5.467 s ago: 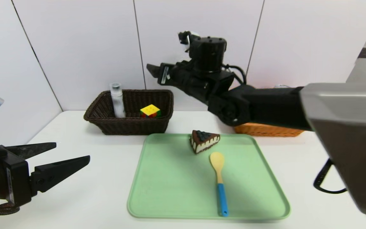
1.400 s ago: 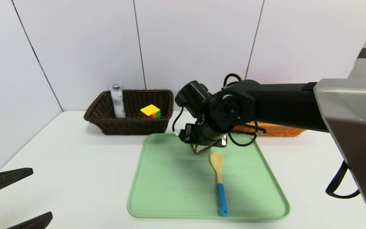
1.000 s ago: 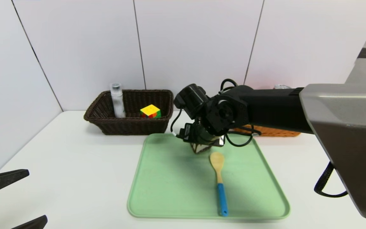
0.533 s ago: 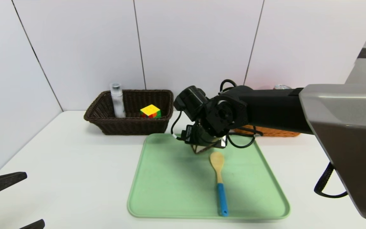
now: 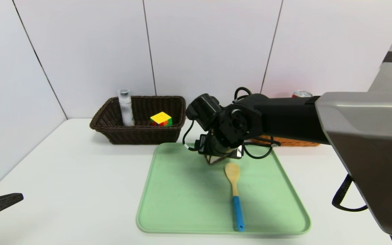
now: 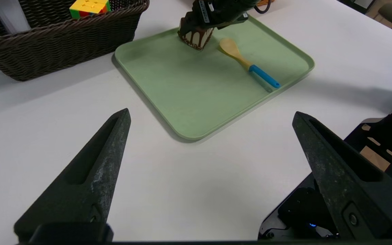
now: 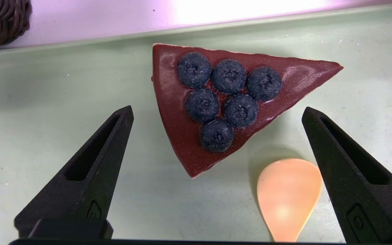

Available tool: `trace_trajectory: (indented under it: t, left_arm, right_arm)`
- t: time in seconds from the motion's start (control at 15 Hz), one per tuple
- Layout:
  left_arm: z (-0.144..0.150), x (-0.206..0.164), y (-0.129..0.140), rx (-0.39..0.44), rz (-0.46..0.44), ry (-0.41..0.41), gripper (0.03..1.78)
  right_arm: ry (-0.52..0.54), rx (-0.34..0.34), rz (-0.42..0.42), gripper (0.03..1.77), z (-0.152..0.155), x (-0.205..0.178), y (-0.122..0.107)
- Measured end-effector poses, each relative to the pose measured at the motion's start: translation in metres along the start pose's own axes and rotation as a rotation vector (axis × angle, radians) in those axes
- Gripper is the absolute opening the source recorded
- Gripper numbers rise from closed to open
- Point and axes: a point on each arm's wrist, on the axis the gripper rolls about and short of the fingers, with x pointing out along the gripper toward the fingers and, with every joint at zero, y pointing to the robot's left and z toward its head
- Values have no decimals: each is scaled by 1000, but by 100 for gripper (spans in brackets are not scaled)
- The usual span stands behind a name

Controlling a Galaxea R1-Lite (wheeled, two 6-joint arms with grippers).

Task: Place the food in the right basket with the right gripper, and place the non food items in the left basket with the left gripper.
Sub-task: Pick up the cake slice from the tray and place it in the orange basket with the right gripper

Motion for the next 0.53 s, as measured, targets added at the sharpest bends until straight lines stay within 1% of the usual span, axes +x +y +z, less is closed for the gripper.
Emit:
trace_trajectory:
  t: [0.07, 0.27, 0.33, 0.47, 0.53]
  left_arm:
    - [-1, -2, 0, 0, 0, 1, 169]
    - [-2, -5, -1, 2, 0, -8, 169]
    - [-2, -6, -1, 2, -1, -9, 169]
    - [-2, -7, -2, 3, -8, -13, 169]
    - [-3, -7, -2, 3, -10, -12, 169]
  right_arm:
    - [-6, -1, -7, 171, 0, 1, 0]
    - [-9, -6, -15, 122, -1, 3, 0]
    - [-9, -6, -16, 109, -1, 4, 0]
    - [-8, -9, -17, 87, -1, 5, 1]
    - [-7, -8, -18, 79, -2, 6, 1]
